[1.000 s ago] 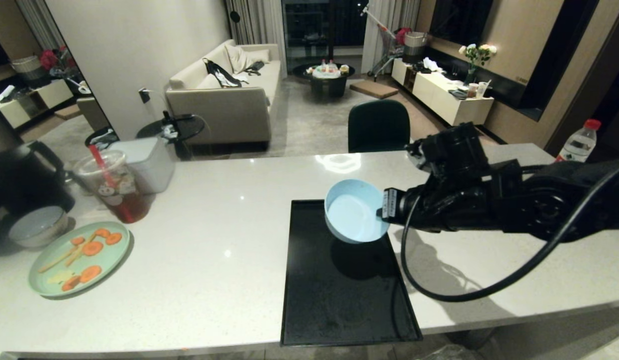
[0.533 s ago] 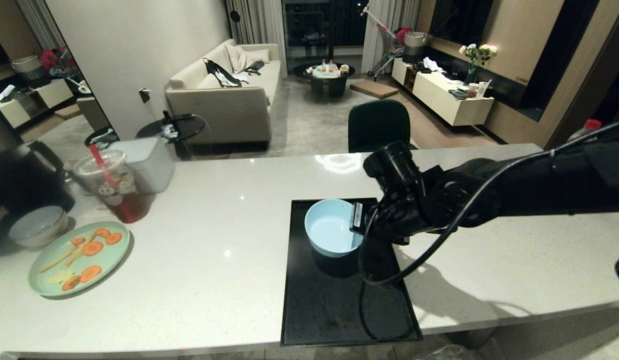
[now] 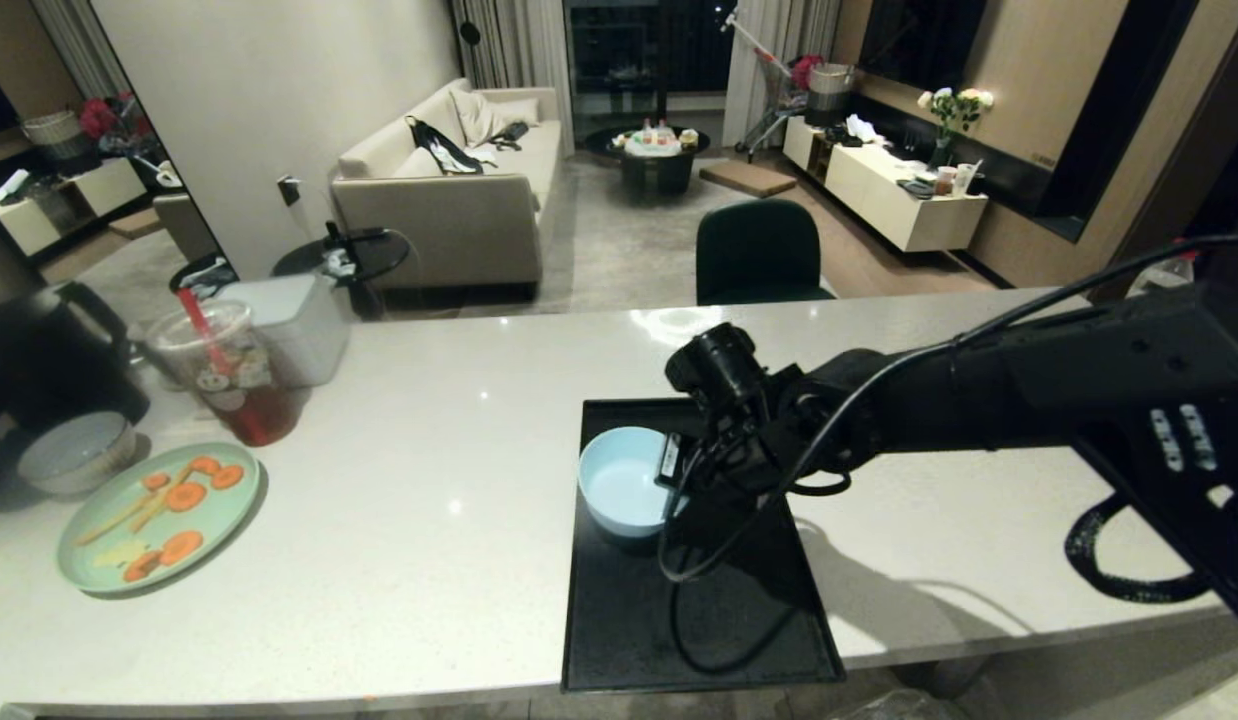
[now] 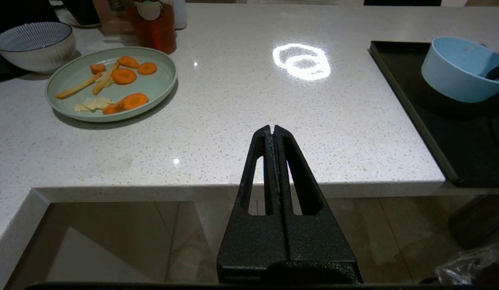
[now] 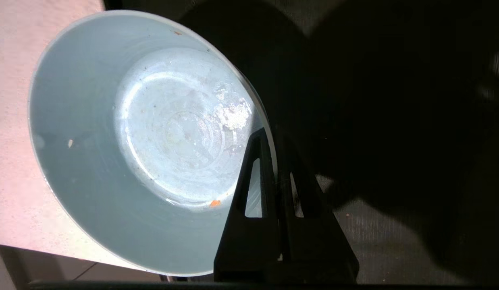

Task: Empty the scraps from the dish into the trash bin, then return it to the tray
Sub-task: Put the bowl back to the table

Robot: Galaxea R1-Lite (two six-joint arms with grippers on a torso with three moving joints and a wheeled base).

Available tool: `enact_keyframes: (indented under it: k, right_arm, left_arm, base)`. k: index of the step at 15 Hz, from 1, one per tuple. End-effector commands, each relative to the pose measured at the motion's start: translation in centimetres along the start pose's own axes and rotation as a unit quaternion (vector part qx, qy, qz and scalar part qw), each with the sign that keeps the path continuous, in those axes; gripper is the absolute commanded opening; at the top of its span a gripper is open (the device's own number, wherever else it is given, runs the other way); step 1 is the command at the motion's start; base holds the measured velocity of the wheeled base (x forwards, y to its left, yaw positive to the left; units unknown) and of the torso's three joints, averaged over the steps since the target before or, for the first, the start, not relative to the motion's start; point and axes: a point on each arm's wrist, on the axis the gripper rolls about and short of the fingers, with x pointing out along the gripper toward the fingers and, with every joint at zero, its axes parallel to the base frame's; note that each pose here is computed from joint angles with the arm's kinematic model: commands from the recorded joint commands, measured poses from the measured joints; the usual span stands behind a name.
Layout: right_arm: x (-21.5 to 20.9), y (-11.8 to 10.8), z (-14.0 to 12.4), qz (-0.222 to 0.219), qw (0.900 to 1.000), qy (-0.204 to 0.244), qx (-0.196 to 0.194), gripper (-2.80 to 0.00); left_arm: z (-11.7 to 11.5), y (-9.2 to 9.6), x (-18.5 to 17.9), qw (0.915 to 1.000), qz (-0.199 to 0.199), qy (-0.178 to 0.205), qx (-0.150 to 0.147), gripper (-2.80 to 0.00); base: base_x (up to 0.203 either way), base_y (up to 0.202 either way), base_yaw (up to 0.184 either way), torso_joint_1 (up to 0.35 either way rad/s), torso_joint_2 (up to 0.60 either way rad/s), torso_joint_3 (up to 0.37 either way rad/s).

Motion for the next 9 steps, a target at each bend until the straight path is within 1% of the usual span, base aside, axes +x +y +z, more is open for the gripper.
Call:
enact_keyframes:
  k: [1,6,9]
  right_arm:
    - [0.99,-0.14,-0.53,-0.015,1.0,0.016,-0.002,-2.8]
    - [1.02,-0.95,-0.84,-0.047,0.998,0.039,-0.006,-2.8]
    - [0.74,-0.96,-0.81,-0.048,0.998,0.04,-0.005,-2.8]
  left_arm:
    - [0.01,0.0,0.01,1.0,0.0,0.0,0.0,-2.8]
    - [0.01,0.0,0.01,1.0,0.0,0.0,0.0,-2.8]
    - [0.01,0.0,0.01,1.0,0.0,0.0,0.0,-2.8]
  base:
    - [0.0,0.0,0.0,0.0,0.0,0.0]
    - [0.0,0.0,0.0,0.0,0.0,0.0]
    - [0.0,0.0,0.0,0.0,0.0,0.0]
